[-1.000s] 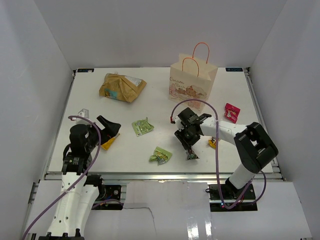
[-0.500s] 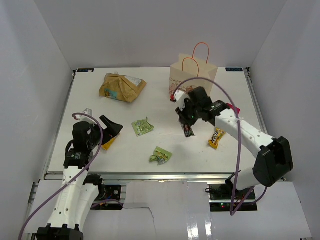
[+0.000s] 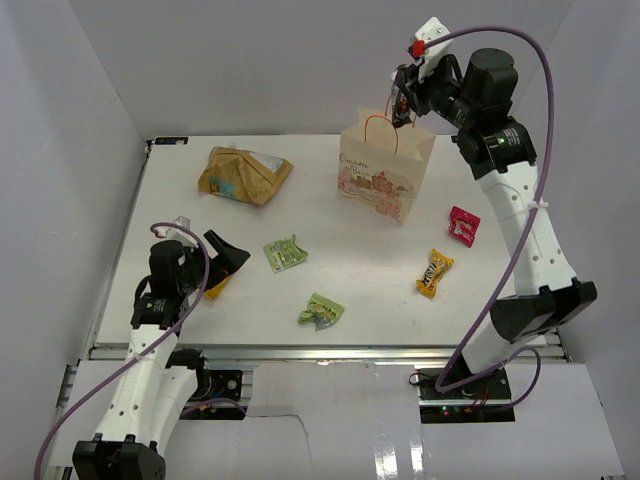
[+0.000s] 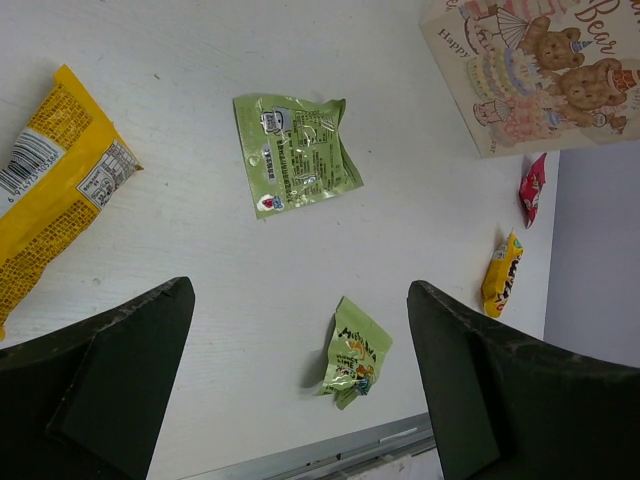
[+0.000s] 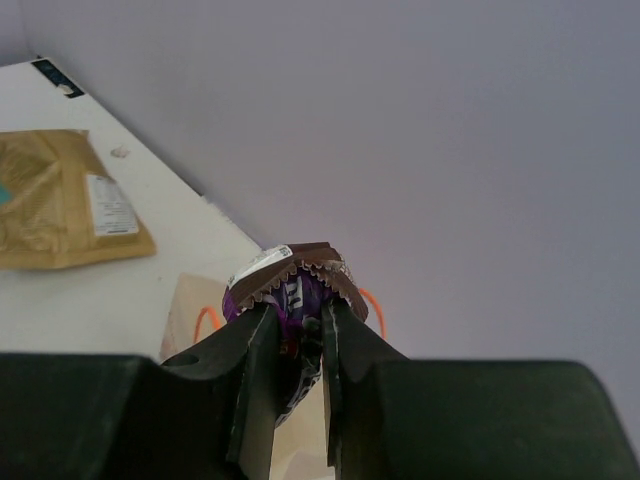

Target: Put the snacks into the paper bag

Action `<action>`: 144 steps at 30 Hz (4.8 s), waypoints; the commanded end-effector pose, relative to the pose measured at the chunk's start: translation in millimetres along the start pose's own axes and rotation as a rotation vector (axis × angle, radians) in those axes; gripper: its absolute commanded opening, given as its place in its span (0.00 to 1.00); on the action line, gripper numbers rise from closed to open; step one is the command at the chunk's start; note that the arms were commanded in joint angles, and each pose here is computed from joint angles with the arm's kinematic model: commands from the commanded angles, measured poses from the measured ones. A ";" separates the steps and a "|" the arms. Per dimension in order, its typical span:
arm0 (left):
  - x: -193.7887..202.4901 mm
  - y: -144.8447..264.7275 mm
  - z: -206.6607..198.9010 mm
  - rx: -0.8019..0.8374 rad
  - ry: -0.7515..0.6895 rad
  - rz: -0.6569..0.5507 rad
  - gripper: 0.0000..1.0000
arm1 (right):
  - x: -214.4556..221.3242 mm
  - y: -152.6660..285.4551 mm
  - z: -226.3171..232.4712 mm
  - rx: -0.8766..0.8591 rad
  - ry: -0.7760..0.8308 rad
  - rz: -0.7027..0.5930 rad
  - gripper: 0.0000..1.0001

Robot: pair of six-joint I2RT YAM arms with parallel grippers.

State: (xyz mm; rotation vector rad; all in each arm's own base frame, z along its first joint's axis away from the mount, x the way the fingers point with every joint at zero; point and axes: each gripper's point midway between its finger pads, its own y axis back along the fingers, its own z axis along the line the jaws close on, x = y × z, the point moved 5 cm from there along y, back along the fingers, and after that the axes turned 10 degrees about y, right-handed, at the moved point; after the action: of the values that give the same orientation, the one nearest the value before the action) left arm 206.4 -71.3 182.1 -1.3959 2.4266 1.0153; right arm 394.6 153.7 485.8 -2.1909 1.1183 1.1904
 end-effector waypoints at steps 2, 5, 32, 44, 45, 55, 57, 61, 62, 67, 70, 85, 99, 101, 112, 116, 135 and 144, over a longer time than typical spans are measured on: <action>0.8 -4.0 -0.5 0.015 -0.009 0.014 0.98 | 29.9 -39.0 -31.0 0.120 -0.003 0.047 0.11; 1.4 -5.8 1.6 0.004 -0.001 0.017 0.98 | 49.2 -49.3 -41.9 0.153 0.007 0.078 0.12; 59.9 -139.0 -39.9 -0.369 -0.222 0.262 0.79 | 146.8 81.2 79.6 -0.443 -0.239 0.243 0.90; 69.3 -207.4 -58.1 -0.743 -0.254 0.142 0.75 | 196.4 139.3 167.1 -0.603 -0.351 0.323 0.91; 67.0 -209.6 -55.9 -0.776 -0.252 0.117 0.75 | 196.1 140.3 168.7 -0.607 -0.360 0.321 0.91; 76.8 -203.8 -35.0 -0.889 -0.314 0.147 0.60 | 196.3 142.8 176.5 -0.630 -0.391 0.306 0.91; 80.0 -201.0 -29.7 -0.902 -0.320 0.161 0.53 | 194.3 143.4 177.7 -0.639 -0.397 0.295 0.91; 80.8 -196.6 -29.3 -0.896 -0.336 0.181 0.28 | 190.2 145.8 181.4 -0.668 -0.405 0.270 0.91; 79.0 -193.7 -32.7 -0.884 -0.338 0.184 0.21 | 189.3 147.7 183.3 -0.679 -0.411 0.267 0.91; 76.7 -184.5 -55.7 -0.782 -0.388 0.223 0.00 | 182.5 151.9 189.5 -0.733 -0.399 0.215 0.90; 79.3 -172.8 -87.7 -0.610 -0.469 0.257 0.00 | 176.5 156.0 199.2 -0.795 -0.394 0.168 0.90; 134.8 -35.4 -178.0 0.702 -0.605 0.828 0.00 | 165.3 129.8 234.9 -0.974 0.457 -0.350 0.98; 142.8 -32.3 -193.2 0.822 -0.534 0.935 0.00 | 140.1 101.3 303.2 -1.133 0.472 -0.392 0.78; 142.8 -32.8 -193.0 0.820 -0.531 0.930 0.00 | 143.0 104.8 307.7 -1.148 0.450 -0.371 0.66; 132.1 -29.1 -194.4 0.768 -0.546 0.817 0.39 | 136.4 105.1 300.1 -1.110 0.399 -0.304 0.26; 118.3 -28.6 -197.6 0.711 -0.595 0.699 0.54 | 133.8 109.5 296.3 -1.094 0.396 -0.292 0.15; 94.8 -33.4 -84.8 0.045 -0.210 0.281 0.92 | 21.6 40.4 15.2 -0.164 -0.255 -0.112 0.08; 112.2 -50.5 -67.4 0.028 -0.344 0.378 0.92 | 83.2 -17.2 -10.9 -0.046 -0.341 0.026 0.09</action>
State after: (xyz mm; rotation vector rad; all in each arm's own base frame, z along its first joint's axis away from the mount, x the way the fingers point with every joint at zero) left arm 192.1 -202.3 152.2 -0.7550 2.4985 1.2239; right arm 419.6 122.6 429.3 -2.0066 0.9425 1.5380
